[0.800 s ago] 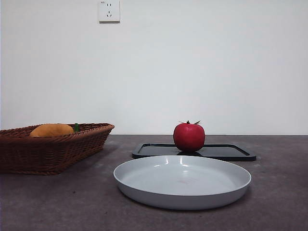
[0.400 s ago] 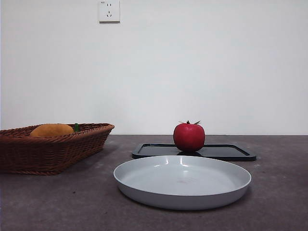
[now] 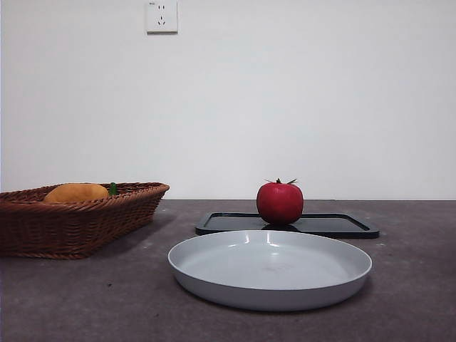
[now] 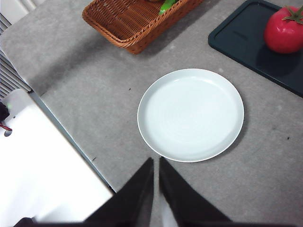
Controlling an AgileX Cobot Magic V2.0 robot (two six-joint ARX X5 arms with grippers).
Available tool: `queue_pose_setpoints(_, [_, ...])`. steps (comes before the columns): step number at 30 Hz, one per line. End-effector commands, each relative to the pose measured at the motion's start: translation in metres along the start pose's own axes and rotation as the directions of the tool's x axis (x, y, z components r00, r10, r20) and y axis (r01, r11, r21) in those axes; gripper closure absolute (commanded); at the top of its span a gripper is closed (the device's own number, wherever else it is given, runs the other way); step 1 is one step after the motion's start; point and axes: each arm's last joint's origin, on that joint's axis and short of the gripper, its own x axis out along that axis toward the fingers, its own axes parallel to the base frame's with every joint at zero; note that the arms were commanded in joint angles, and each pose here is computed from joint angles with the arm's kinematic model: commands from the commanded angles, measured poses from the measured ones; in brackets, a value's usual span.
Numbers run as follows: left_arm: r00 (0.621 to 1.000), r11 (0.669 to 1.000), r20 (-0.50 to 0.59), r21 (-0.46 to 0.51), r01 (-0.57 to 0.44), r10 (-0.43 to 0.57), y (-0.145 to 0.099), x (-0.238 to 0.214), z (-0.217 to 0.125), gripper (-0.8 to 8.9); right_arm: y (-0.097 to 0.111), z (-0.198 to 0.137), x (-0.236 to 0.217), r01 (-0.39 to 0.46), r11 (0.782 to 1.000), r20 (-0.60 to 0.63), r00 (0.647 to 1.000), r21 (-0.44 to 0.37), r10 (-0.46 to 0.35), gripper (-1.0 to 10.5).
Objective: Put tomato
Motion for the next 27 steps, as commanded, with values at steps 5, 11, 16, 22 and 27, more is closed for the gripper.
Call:
queue_pose_setpoints(5, [0.986, 0.986, -0.065, -0.045, -0.158, 0.155, -0.013, -0.020, -0.052, 8.03, 0.001, 0.002, -0.001, -0.007, 1.000, 0.011, 1.000, 0.000, 0.007, 9.4])
queue_pose_setpoints(11, [0.979, 0.978, -0.129, -0.111, -0.175, 0.161, -0.028, -0.027, -0.099, 8.03, 0.001, 0.002, -0.001, -0.007, 1.000, 0.012, 1.000, 0.000, 0.007, 9.4])
queue_pose_setpoints(16, [0.973, 0.972, -0.175, -0.154, -0.180, 0.152, -0.037, -0.029, -0.126, 8.03, 0.001, 0.002, -0.001, -0.007, 1.000, 0.012, 1.000, 0.000, 0.007, 9.4])
queue_pose_setpoints(22, [0.965, 0.969, -0.224, -0.173, -0.178, 0.138, -0.044, -0.032, -0.147, 8.03, 0.001, 0.002, -0.001, -0.007, 1.000, 0.012, 1.000, 0.000, 0.007, 9.4])
queue_pose_setpoints(27, [0.955, 0.966, -0.273, -0.189, -0.175, 0.119, -0.048, -0.034, -0.158, 8.03, 0.001, 0.002, -0.001, -0.007, 1.000, 0.012, 1.000, 0.000, 0.007, 9.4])
